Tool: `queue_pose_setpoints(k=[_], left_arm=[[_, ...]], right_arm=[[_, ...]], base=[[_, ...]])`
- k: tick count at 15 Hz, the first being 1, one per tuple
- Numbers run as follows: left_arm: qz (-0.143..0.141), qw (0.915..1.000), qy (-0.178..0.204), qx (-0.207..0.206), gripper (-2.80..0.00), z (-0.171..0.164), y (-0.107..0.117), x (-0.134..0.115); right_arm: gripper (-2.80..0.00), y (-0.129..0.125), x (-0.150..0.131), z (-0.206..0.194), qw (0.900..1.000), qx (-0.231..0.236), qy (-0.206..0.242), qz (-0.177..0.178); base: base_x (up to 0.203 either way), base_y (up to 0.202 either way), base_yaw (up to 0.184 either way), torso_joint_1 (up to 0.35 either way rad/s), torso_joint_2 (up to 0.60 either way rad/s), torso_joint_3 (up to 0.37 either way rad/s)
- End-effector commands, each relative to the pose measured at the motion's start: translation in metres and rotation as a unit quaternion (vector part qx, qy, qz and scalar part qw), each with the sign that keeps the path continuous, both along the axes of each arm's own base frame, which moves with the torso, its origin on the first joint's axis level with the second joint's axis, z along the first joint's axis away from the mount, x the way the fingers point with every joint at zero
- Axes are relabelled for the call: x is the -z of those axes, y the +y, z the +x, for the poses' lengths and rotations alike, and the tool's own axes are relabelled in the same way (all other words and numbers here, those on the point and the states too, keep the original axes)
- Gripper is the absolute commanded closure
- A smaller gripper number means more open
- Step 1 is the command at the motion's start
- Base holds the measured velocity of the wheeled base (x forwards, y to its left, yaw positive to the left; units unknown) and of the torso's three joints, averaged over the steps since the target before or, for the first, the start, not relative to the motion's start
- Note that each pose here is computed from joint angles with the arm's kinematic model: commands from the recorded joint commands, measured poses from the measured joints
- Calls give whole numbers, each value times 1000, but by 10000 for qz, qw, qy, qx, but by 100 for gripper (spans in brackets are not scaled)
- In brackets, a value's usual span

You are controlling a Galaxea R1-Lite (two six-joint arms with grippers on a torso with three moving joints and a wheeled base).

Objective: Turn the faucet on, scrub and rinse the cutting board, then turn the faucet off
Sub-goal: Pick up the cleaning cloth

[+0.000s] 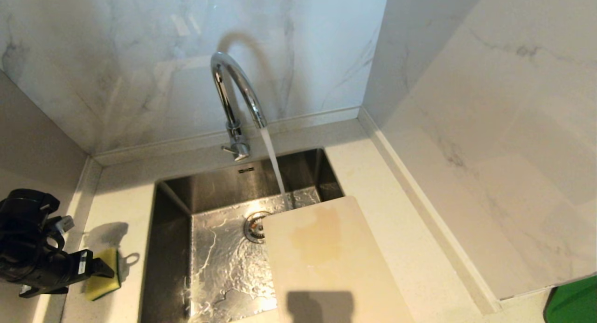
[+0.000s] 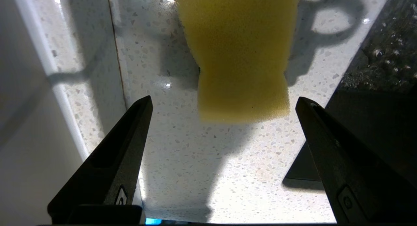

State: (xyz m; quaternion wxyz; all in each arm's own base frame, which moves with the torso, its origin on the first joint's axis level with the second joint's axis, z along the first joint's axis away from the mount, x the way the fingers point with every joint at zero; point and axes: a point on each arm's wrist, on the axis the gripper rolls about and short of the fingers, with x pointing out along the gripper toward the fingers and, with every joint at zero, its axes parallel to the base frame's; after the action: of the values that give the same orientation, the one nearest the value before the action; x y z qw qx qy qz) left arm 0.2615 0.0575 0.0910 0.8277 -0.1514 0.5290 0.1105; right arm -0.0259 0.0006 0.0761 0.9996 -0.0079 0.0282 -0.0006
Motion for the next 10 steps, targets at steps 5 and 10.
queue_pose_setpoints(k=[5, 10], left_arm=[[-119, 9999, 14, 0, -280, 12, 2, 5], [-264, 9996, -74, 70, -280, 20, 4, 5]], right_arm=[[0, 0, 0, 0, 10000, -9, -6, -2], [0, 0, 0, 0, 10000, -9, -6, -2]], base=[[0, 0, 0, 0, 0, 0], [0, 0, 0, 0, 0, 0]])
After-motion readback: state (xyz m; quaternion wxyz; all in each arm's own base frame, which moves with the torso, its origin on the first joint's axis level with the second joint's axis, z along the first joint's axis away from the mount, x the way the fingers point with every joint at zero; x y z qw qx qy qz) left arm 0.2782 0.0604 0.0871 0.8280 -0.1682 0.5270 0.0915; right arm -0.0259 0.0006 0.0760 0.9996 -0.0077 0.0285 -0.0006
